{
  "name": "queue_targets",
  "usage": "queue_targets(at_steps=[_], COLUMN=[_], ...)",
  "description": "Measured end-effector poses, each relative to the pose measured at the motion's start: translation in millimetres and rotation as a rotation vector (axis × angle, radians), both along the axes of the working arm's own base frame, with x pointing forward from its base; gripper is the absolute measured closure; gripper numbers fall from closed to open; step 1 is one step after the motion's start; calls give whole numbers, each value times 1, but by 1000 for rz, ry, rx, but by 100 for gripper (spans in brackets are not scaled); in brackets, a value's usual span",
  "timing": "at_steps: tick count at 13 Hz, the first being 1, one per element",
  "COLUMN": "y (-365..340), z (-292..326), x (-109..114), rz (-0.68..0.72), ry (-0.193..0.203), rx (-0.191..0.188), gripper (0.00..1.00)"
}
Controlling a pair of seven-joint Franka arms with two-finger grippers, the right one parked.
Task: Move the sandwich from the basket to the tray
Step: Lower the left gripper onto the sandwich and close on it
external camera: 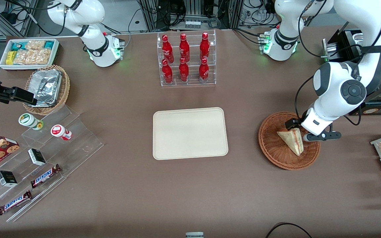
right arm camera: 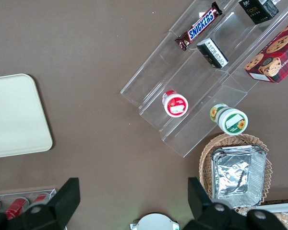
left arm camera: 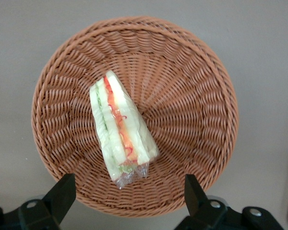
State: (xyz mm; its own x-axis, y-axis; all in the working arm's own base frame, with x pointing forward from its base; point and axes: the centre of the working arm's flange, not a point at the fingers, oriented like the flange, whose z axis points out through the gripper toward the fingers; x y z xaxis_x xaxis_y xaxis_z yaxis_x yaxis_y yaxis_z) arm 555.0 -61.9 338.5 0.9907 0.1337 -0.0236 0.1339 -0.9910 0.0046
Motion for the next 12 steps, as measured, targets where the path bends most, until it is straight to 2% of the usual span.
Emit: queue_targets(at_steps=[3,6,8,12], y=[0,0,1,4], z=[-7,-17,-24,-43], x=[0,-2,-2,0], rz=[221,411,462,478], ry=[-32,-18,-11,-1], rx=[-4,-1,1,2], gripper=[0,0,0,0])
